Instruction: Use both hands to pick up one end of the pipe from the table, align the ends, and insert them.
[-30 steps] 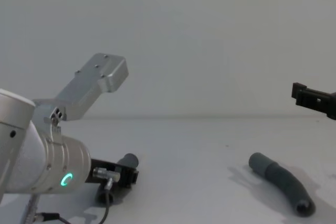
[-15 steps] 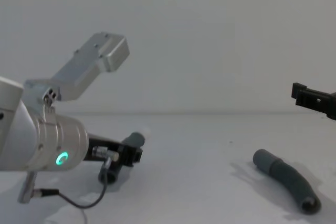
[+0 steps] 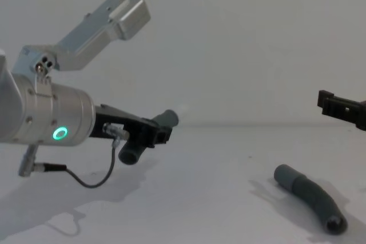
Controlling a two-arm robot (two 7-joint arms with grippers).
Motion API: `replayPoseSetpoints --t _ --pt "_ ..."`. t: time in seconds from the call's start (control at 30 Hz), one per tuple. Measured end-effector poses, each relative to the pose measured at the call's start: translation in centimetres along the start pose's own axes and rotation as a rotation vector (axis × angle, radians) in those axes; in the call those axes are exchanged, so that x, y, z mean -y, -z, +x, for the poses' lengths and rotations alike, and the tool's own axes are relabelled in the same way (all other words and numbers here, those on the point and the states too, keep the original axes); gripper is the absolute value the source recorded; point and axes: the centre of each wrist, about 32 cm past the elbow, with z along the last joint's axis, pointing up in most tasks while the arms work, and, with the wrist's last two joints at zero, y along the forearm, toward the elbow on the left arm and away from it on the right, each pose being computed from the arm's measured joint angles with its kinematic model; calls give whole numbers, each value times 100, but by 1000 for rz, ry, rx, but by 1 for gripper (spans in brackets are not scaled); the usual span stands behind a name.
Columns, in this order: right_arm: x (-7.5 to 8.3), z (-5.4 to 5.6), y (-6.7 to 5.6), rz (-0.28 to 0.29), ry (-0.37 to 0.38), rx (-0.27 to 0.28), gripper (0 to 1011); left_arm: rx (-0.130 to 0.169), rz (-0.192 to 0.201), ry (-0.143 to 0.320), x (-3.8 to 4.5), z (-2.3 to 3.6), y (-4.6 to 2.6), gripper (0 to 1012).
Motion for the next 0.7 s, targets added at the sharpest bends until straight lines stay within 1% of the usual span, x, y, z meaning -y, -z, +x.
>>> replayPoseSetpoints --t 0.03,0.07,0.1,0.17,0.23,0.27,0.3,0.4,0.43,0.5,0.53,0.57,0.6,0.63,0.67,0.7 --pt "0 0 0 0 0 0 1004 11 -9 23 -3 33 -15 335" --pt "0 0 0 0 0 0 1004 19 -12 31 -5 58 -25 335" --pt "0 0 0 0 0 0 1004 23 -16 42 -6 68 -30 335" --pt "0 0 0 0 0 0 1004 35 -23 60 -9 110 -47 335" --pt "0 0 0 0 0 0 1004 58 -35 103 -15 193 -77 335" --pt "0 0 0 0 0 0 1004 58 -35 103 -15 193 -77 335" --pt "0 0 0 0 0 0 1004 68 -41 128 -18 232 -91 335" --pt "0 0 0 0 0 0 1004 85 -45 160 -22 300 -110 335" --pt "0 0 0 0 0 0 1004 95 -49 185 -25 343 -123 335" --pt "0 0 0 0 0 0 1004 105 -52 207 -27 385 -136 335" --pt "0 0 0 0 0 0 1004 114 -53 230 -30 430 -149 335" --pt "0 0 0 0 0 0 1004 121 -53 240 -33 459 -159 335" --pt "0 0 0 0 0 0 1004 130 -55 268 -35 503 -175 335" --pt "0 0 0 0 0 0 1004 136 -53 277 -37 534 -186 335" --pt "0 0 0 0 0 0 1004 139 -54 290 -39 552 -191 335" --pt "0 0 0 0 0 0 1004 150 -51 311 -42 607 -209 335"
